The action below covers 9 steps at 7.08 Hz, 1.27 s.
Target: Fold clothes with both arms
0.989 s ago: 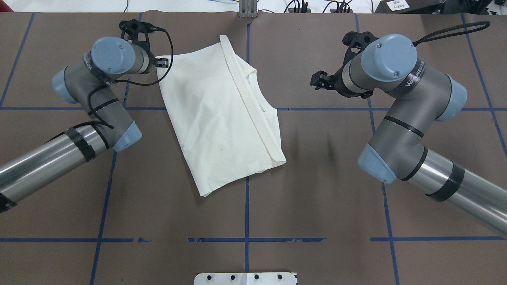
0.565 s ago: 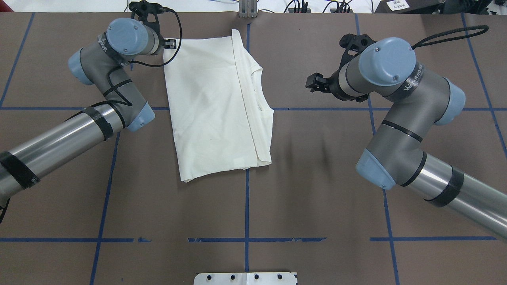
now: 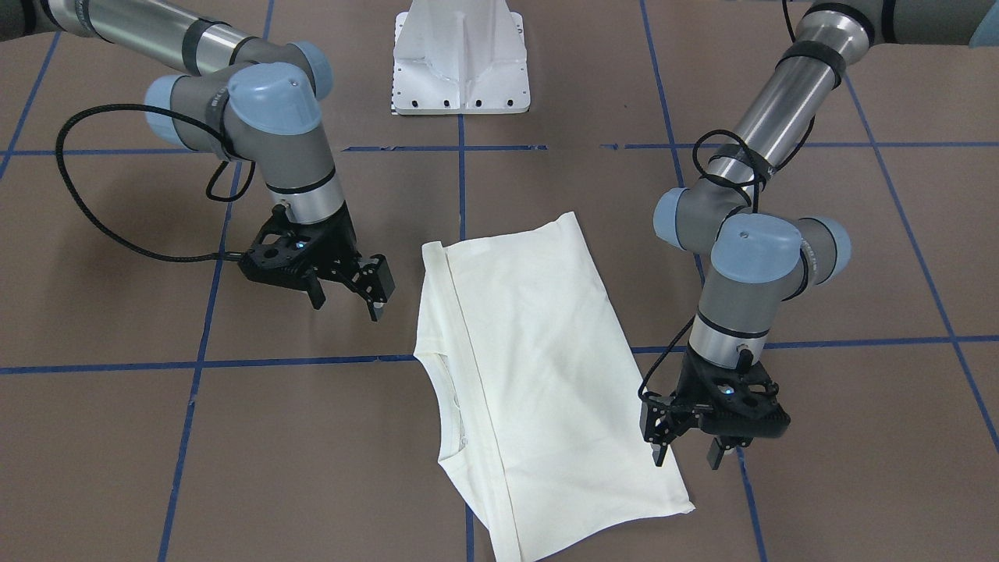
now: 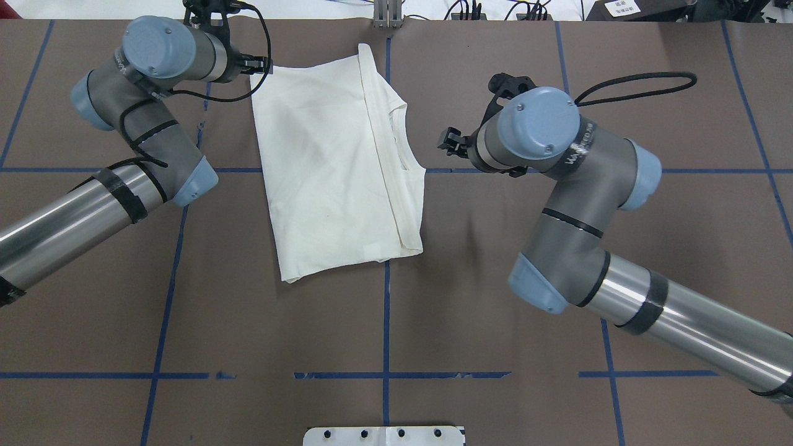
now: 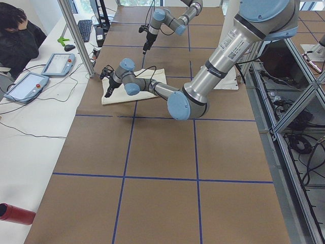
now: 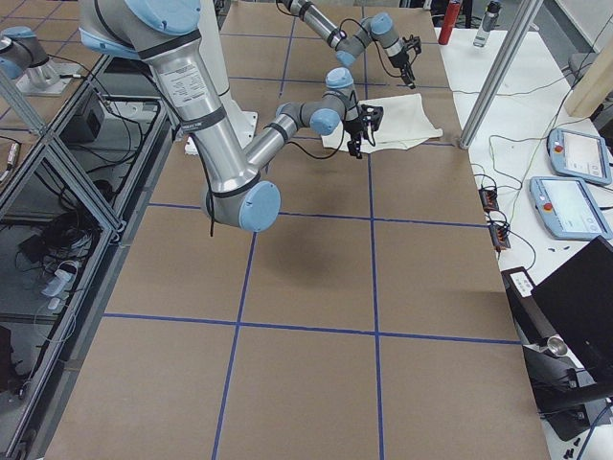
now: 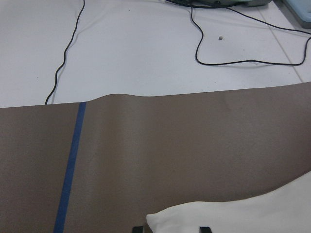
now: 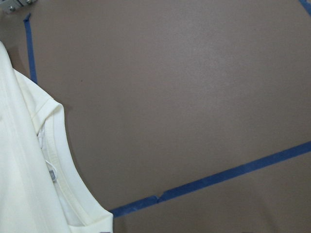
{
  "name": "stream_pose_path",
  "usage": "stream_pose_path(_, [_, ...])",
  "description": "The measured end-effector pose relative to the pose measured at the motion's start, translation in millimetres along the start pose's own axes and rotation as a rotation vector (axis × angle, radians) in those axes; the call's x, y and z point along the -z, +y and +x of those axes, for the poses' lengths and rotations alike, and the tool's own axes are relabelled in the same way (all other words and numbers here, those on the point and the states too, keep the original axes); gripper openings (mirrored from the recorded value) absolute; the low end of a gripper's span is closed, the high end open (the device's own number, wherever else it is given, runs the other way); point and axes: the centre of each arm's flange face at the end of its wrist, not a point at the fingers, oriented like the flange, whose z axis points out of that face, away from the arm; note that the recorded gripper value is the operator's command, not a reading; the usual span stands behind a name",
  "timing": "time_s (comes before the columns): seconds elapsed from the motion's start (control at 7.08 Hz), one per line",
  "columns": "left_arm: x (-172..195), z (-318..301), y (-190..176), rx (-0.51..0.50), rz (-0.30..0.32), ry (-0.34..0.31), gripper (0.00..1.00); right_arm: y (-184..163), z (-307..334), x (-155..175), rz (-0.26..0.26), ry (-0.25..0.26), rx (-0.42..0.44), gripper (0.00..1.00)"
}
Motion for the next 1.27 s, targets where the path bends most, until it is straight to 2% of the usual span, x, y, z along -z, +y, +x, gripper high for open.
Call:
stream_pose_path(0.28, [15, -2, 5, -0.003, -0.004, 0.036, 1.0, 24, -42, -31, 0.025, 0.003, -0.06, 0.63])
stream_pose_path(0.57, [19, -1, 6, -0.004, -0.002, 0.043, 1.0, 45, -45, -56, 0.029, 0.021, -0.056, 0.57])
stream_pose_path(1.13, [19, 0, 6, -0.004, -0.003, 0.046, 1.0, 78, -42, -76, 0.047, 0.046, -0.042, 0.5])
stream_pose_path(1.27, [20, -1, 8, -0.004, -0.003, 0.046, 1.0, 84, -42, -77, 0.047, 0.047, -0.043, 0.19])
